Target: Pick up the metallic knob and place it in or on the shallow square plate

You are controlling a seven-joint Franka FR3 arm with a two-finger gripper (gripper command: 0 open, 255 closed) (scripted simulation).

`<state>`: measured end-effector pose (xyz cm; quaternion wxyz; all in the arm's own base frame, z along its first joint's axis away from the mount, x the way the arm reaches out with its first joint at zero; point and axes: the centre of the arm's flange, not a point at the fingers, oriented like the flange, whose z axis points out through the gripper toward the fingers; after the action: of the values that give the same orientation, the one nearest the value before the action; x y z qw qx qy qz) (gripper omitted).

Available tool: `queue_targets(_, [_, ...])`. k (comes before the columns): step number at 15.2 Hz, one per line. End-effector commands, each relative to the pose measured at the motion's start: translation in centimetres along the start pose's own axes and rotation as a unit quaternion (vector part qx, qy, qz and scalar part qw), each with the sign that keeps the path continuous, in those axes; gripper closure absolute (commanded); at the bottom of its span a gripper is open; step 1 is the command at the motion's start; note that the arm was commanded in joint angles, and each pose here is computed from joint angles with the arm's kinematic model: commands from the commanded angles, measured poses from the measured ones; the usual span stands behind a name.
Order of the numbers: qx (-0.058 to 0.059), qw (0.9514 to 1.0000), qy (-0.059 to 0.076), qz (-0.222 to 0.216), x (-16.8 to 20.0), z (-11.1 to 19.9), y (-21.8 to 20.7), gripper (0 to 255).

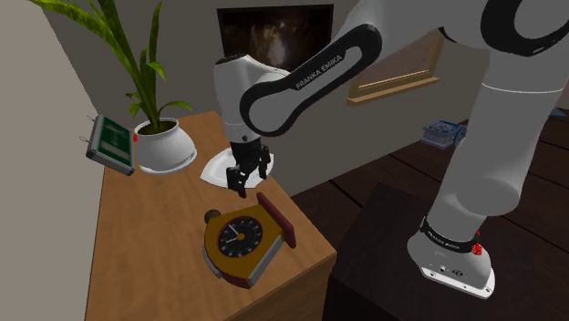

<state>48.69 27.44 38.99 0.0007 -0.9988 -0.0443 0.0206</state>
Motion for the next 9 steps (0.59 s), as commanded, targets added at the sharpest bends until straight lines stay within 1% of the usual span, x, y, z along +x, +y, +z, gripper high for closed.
queue_targets(1, [0.001, 1.0, 0.003, 0.005, 1.6, 1.2, -1.8, 0])
queue_targets(9, [0.003, 0.9997, 0.014, 0.021, 8.4, 5.3, -8.4, 0])
